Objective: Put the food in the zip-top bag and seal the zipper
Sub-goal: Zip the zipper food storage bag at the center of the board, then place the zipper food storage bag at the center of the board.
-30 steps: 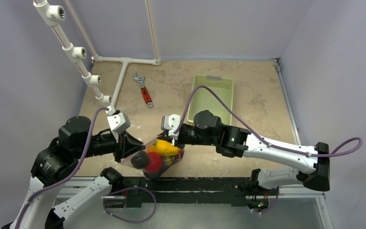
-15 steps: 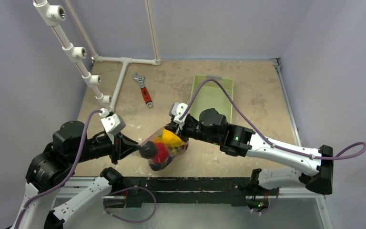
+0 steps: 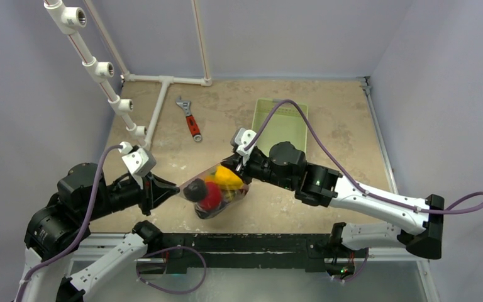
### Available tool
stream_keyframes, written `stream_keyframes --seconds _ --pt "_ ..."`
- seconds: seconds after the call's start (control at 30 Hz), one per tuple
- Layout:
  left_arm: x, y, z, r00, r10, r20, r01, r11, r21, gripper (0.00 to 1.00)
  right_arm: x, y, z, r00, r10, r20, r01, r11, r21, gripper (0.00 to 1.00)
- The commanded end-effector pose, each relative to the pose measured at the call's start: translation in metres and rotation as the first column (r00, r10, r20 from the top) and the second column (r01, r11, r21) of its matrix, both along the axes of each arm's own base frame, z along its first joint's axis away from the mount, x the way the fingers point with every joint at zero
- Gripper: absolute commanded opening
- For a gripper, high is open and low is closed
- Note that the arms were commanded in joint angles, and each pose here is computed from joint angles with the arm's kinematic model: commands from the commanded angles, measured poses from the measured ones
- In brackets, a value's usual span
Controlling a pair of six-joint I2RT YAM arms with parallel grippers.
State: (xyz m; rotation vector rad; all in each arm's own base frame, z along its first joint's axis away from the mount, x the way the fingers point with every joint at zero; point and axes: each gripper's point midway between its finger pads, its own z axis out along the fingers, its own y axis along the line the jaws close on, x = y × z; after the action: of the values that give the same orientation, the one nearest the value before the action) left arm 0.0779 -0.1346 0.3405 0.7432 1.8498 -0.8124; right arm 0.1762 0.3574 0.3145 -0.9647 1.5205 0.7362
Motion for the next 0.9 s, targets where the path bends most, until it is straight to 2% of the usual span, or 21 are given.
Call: stream_keyframes --seconds 0.0,0.3,0.37,0.47,0.67,0.87 --pt "-0.008 0.01 0.004 0.999 0.035 -0.012 -0.035 0.999 -0.002 0.01 0.028 -0.025 0.022 0.987 -0.156 0.044 0.153 0.986 0.064 0.0" --pt "0.009 0.022 0.013 0.989 0.144 0.042 -0.144 0.99 0.0 0.34 0.026 -0.024 0.026 0.988 -0.142 0.058 0.137 0.986 0.091 0.0" --pt "0.014 0.026 0.019 0.982 0.176 0.066 -0.176 0.984 -0.009 0.39 0.023 -0.023 0.027 0.99 -0.123 0.07 0.117 0.989 0.086 0.0" --pt "0.022 0.03 0.027 0.971 0.216 0.099 -0.215 0.976 -0.019 0.51 0.019 -0.019 0.035 0.991 -0.089 0.096 0.079 0.991 0.107 0.0" --pt "0.03 0.026 0.041 0.966 0.22 0.137 -0.215 0.975 -0.045 0.63 0.018 -0.019 0.042 0.99 -0.08 0.114 0.066 0.99 0.124 0.0" --pt "0.037 0.023 0.053 0.956 0.238 0.174 -0.224 0.97 -0.098 0.69 0.017 -0.019 0.059 0.988 -0.078 0.13 0.057 0.986 0.153 0.0"
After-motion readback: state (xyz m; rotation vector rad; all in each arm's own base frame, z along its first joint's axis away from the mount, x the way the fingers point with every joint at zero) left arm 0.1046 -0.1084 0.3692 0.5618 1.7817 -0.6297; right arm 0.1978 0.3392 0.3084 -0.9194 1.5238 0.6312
